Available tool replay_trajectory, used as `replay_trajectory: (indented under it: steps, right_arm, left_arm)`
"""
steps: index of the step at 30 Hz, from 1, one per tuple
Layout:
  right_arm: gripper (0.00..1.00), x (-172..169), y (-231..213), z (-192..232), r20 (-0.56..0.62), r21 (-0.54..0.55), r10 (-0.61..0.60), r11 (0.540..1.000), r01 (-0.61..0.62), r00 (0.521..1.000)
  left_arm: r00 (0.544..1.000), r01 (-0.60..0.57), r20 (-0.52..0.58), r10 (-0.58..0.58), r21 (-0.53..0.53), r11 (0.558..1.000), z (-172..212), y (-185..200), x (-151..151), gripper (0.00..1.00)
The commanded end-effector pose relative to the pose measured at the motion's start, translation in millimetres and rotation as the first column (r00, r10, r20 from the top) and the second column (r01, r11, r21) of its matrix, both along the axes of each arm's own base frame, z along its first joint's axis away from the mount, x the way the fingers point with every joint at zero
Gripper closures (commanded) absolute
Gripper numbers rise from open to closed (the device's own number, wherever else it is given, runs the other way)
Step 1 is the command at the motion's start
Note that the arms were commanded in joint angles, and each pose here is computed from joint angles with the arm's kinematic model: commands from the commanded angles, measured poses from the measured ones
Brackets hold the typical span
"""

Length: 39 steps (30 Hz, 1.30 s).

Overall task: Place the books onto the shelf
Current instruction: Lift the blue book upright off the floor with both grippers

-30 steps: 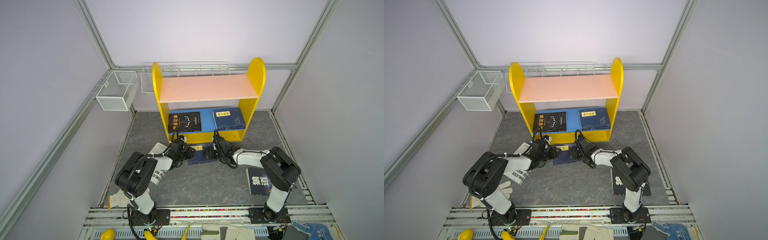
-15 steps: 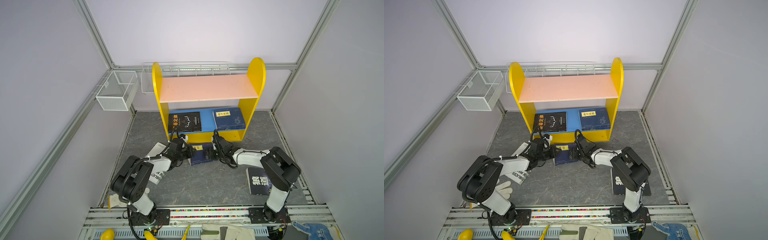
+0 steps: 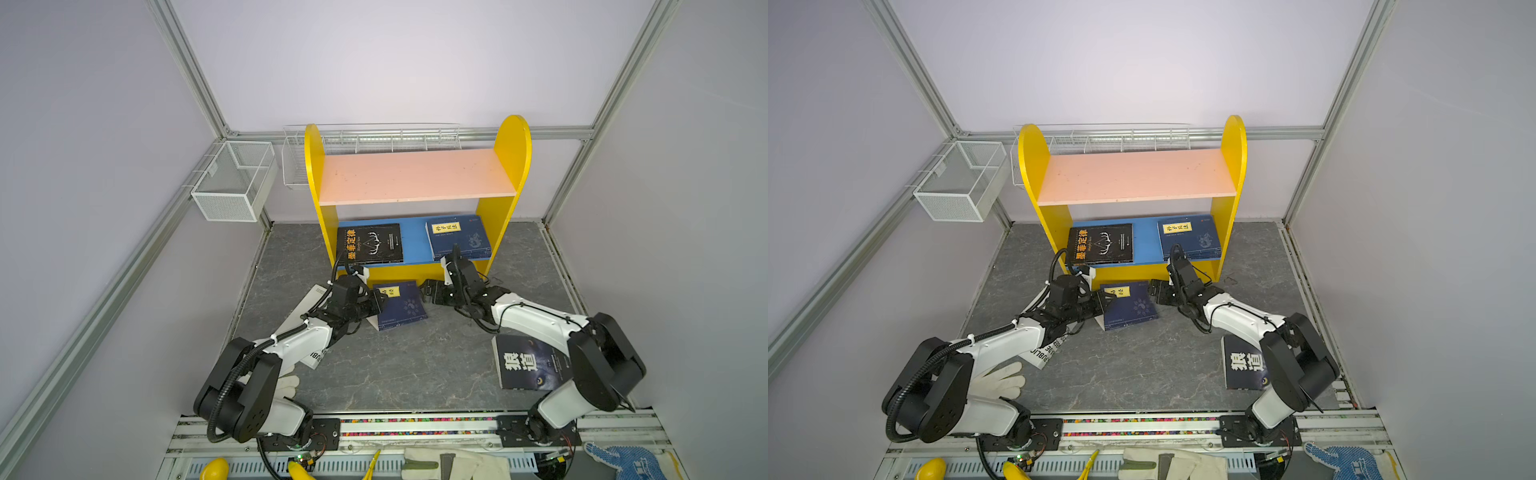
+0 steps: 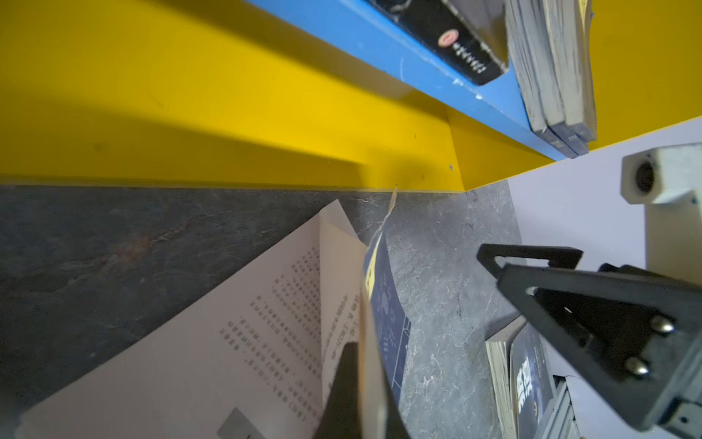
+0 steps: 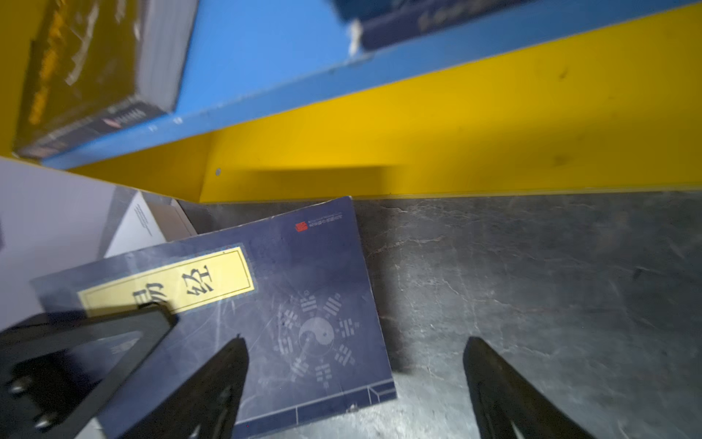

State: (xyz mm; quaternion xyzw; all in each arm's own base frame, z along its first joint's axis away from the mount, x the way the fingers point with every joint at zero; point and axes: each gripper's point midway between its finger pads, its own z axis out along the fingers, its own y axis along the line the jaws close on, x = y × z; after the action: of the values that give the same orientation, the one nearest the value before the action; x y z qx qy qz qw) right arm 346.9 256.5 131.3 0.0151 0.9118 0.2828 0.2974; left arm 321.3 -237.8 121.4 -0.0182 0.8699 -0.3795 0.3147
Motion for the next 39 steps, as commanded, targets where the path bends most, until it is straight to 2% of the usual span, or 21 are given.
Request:
replay_trajectory:
  steps: [1,4,8,14,20,24,27,33,39]
  right_arm:
    - [0.10,-33.9,-2.4,-6.0,-0.193,0.132,-0.010,0.991,0.036,0.981]
    - [0.10,-51.4,2.8,-9.6,-0.262,0.241,0.004,0.969,0.061,0.965]
    - [0.08,-63.1,19.6,-11.7,-0.323,0.389,0.046,0.917,0.088,0.945]
    - [0.05,-67.3,36.5,-24.5,-0.360,0.433,0.037,0.892,0.132,0.932]
    - [0.04,-58.1,50.8,-26.0,-0.349,0.497,0.052,0.857,0.137,0.936]
    - [0.00,-51.4,59.1,-31.5,-0.354,0.581,0.056,0.796,0.173,0.933]
    - [0.07,-50.2,64.6,-42.0,-0.374,0.619,0.061,0.760,0.199,0.925]
    - [0.30,-43.2,64.9,-54.2,-0.378,0.698,0.031,0.666,0.263,0.925]
    - [0.50,-42.3,66.0,-68.9,-0.400,0.660,0.007,0.696,0.282,0.916]
  left_arm:
    - [0.999,-0.046,-0.002,0.046,-0.037,0.998,18.6,0.0,3.9,1.00]
    - [0.998,-0.064,0.007,0.065,-0.063,0.996,34.2,-1.2,6.3,1.00]
    - [0.996,-0.083,0.023,0.086,-0.088,0.993,51.9,-1.3,8.3,1.00]
    - [0.992,-0.107,0.047,0.115,-0.156,0.982,72.0,-8.7,4.3,1.00]
    - [0.992,-0.122,0.018,0.128,-0.198,0.973,65.2,-20.9,-1.6,1.00]
    - [0.988,-0.156,-0.039,0.151,-0.242,0.958,52.4,-25.4,-8.0,1.00]
    - [0.981,-0.195,-0.071,0.183,-0.252,0.948,42.9,-23.8,-11.5,1.00]
    - [0.972,-0.222,-0.122,0.200,-0.206,0.953,22.6,-17.8,-18.3,1.00]
    - [0.949,-0.272,-0.212,0.232,-0.185,0.944,-6.2,-11.5,-28.8,1.00]
